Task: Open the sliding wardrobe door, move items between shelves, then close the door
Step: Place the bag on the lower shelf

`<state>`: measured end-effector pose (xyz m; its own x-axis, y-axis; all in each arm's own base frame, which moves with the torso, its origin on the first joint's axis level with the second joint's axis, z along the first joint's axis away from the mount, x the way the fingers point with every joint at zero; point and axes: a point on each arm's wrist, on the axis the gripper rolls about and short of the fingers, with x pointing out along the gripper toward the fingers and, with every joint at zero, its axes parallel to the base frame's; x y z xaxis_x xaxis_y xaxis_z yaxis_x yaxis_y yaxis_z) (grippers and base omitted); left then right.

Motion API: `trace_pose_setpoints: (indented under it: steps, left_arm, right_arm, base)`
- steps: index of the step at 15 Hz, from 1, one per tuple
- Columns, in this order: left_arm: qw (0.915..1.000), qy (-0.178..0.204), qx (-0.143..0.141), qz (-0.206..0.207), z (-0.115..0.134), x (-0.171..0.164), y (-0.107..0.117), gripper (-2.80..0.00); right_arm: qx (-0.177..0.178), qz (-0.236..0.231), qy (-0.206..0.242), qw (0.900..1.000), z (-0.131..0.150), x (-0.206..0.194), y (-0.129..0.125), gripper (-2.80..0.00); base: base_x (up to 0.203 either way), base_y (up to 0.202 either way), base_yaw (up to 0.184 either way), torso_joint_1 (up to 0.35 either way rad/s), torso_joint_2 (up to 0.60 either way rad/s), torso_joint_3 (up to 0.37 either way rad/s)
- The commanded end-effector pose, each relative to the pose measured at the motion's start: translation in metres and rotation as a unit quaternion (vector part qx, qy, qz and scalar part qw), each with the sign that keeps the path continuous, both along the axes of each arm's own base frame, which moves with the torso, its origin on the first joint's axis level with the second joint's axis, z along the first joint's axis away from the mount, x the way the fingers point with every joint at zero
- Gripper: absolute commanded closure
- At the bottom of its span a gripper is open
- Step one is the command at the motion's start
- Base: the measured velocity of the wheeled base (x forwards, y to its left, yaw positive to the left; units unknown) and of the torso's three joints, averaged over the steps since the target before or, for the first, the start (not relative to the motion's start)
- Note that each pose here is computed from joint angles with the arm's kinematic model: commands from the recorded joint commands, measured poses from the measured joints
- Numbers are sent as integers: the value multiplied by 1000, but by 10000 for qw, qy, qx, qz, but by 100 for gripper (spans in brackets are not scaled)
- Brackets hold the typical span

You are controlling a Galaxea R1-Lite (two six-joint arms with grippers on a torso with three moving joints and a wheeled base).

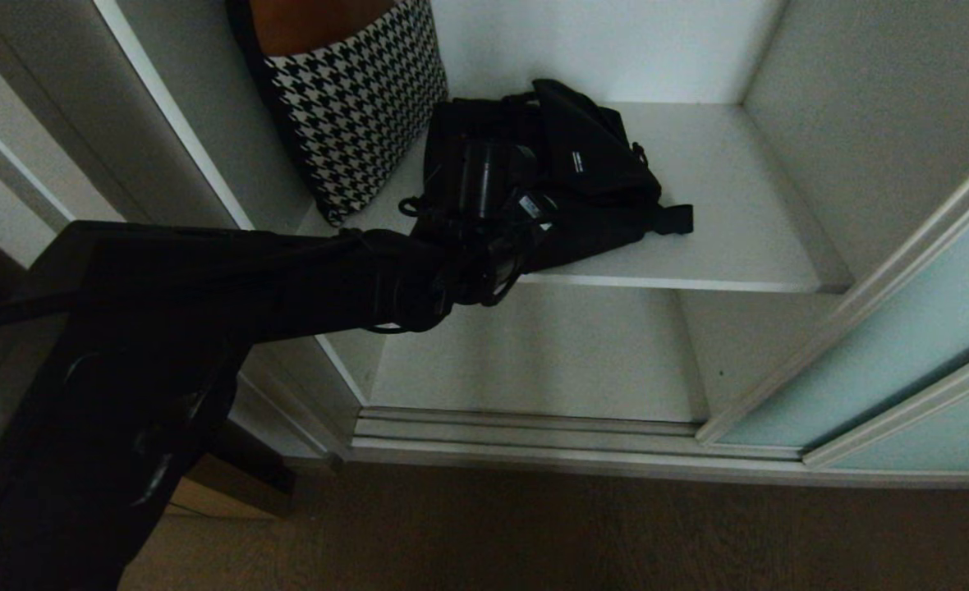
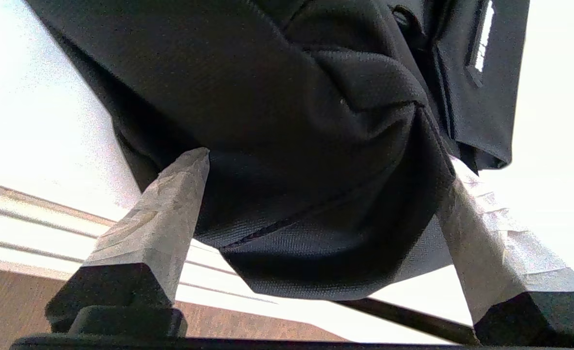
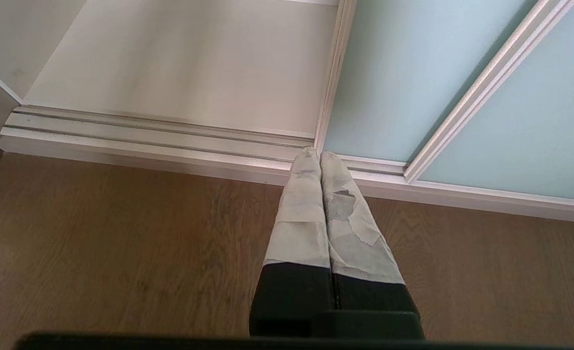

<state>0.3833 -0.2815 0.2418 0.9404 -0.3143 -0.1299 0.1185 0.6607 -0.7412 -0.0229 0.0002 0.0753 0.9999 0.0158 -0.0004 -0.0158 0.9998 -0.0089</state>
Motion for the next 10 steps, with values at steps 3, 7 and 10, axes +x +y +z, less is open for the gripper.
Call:
trace_pose_setpoints:
  steps: [3, 7, 10]
  left_arm:
    - [9999, 17, 107, 4, -11, 16, 11, 0]
    - [9996, -151, 220, -47, -25, 26, 7, 0]
    - [9992, -333, 200, -83, -21, 27, 7, 0]
  right_arm:
    - [-1, 5, 5, 10000, 0, 0, 0, 0]
    - [-1, -2, 2, 10000, 0, 0, 0, 0]
    - [-1, 0, 0, 10000, 0, 0, 0, 0]
  base:
    - [0, 0, 0, 0, 0, 0]
    - [0, 0, 0, 0, 0, 0]
    - [0, 0, 0, 0, 0, 0]
